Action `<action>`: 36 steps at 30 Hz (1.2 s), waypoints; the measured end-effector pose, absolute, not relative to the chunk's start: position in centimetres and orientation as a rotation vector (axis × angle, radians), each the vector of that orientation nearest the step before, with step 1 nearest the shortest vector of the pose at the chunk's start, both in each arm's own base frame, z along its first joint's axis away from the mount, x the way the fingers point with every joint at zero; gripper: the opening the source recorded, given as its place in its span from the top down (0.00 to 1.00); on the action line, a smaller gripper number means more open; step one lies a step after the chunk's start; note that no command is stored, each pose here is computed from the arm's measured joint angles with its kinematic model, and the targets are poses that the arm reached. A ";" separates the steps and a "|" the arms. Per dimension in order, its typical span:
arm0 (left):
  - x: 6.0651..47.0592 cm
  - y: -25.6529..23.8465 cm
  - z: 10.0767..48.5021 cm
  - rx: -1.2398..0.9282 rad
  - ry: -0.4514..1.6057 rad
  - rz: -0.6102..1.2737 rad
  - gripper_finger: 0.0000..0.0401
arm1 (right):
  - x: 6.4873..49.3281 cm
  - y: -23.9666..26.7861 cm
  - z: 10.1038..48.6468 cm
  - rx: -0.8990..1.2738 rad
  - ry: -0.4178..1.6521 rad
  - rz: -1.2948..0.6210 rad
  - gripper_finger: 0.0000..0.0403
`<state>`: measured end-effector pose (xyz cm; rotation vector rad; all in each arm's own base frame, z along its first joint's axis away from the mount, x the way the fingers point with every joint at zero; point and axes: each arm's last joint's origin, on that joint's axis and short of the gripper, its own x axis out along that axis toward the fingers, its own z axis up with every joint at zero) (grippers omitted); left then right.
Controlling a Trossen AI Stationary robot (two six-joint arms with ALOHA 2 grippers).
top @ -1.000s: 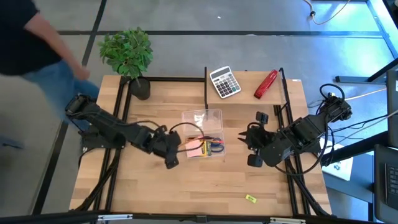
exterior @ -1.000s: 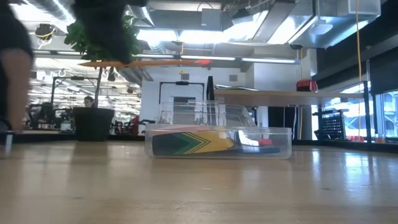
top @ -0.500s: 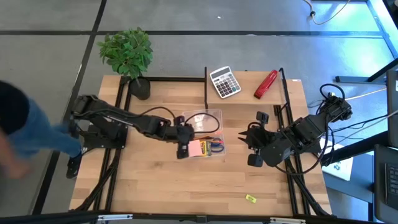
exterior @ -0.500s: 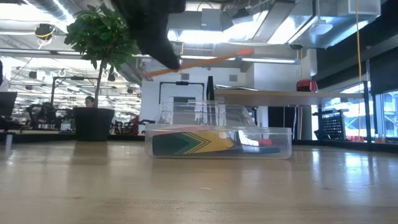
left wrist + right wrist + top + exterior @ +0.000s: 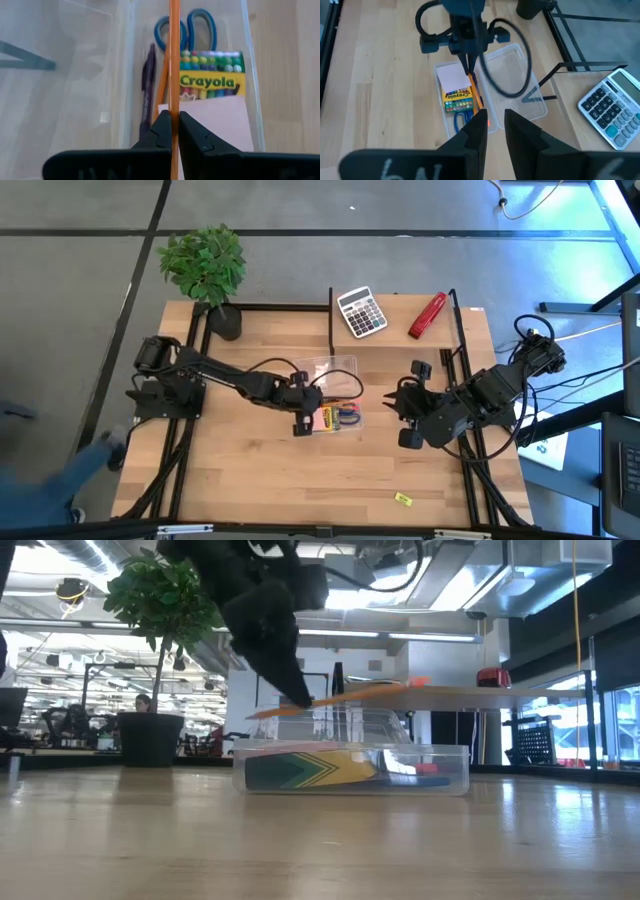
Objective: Pack school essentials
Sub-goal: Put the orange pencil with the orange eraser into the transparent supply box
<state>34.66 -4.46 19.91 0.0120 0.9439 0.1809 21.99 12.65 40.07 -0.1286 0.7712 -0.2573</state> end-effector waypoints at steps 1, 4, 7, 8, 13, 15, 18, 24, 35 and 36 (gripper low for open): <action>34.8 -4.5 19.6 0.019 0.952 0.178 1.00 | 22.0 12.7 40.1 -0.129 0.771 -0.257 0.83; 35.1 -4.5 18.6 0.038 0.976 0.184 1.00 | 22.0 12.7 40.1 -0.129 0.771 -0.258 0.83; 35.4 -4.5 17.8 0.065 0.984 0.213 1.00 | 22.0 12.7 40.1 -0.128 0.771 -0.258 0.83; 35.5 -4.5 17.5 0.068 0.989 0.216 1.00 | 22.0 12.7 40.1 -0.128 0.771 -0.258 0.83; 35.7 -4.3 16.9 0.064 1.003 0.213 1.00 | 22.0 12.7 40.1 -0.129 0.771 -0.258 0.83; 35.7 -4.3 16.9 0.058 1.001 0.208 1.00 | 22.0 12.7 40.1 -0.129 0.771 -0.258 0.83; 35.8 -4.1 17.0 0.053 1.000 0.211 0.99 | 22.0 12.7 40.1 -0.129 0.771 -0.257 0.83; 35.8 -3.6 17.0 0.045 1.000 0.221 0.91 | 22.0 12.7 40.1 -0.129 0.771 -0.257 0.83; 35.8 -3.5 17.0 0.040 0.999 0.228 0.83 | 22.0 12.7 40.1 -0.129 0.771 -0.257 0.83; 35.8 -3.5 17.0 0.040 0.999 0.227 0.83 | 22.0 12.7 40.1 -0.129 0.771 -0.257 0.83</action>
